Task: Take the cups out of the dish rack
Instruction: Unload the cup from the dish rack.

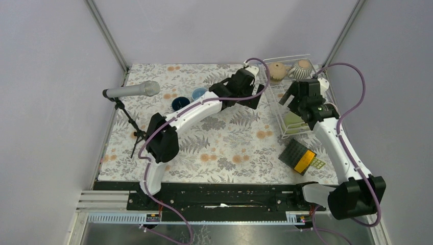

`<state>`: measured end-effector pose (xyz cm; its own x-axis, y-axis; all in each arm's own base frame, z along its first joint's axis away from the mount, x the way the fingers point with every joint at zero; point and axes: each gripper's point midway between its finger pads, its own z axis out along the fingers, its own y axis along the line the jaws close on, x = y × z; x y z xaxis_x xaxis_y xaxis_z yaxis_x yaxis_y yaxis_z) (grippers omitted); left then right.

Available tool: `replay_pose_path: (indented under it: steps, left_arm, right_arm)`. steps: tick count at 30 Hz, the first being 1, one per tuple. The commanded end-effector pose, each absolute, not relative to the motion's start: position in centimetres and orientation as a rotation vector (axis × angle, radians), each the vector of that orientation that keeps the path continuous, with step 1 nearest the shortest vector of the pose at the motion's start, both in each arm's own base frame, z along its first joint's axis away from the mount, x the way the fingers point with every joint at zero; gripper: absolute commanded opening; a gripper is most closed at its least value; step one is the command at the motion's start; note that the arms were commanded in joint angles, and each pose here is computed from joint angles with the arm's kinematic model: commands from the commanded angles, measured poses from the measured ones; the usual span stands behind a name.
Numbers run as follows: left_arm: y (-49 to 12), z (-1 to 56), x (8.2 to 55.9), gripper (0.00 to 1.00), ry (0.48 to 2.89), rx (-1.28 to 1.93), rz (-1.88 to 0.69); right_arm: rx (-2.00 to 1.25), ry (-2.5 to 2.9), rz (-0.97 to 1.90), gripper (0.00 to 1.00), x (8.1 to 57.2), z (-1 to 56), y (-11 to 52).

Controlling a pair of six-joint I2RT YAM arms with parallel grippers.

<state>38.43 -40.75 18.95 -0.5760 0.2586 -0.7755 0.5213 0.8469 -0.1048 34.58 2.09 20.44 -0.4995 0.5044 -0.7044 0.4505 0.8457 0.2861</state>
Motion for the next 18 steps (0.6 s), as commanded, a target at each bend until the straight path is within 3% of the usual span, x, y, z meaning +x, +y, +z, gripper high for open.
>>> replay_pose_path:
  steps: [1,14,18]
  left_arm:
    - [-40.6,24.9,35.3,0.99,2.102,0.543,-0.499]
    - [-38.6,23.4,24.7,0.99,2.133,0.723,-0.598]
    - [-38.7,22.5,22.8,0.99,2.127,0.777,-0.601]
  right_arm:
    - [0.693,2.125,0.036,1.0,37.8,22.2,-0.2]
    - [0.711,2.204,-0.091,0.99,42.7,19.3,-4.7]
    - [0.711,2.224,-0.106,0.92,43.7,18.4,-5.5]
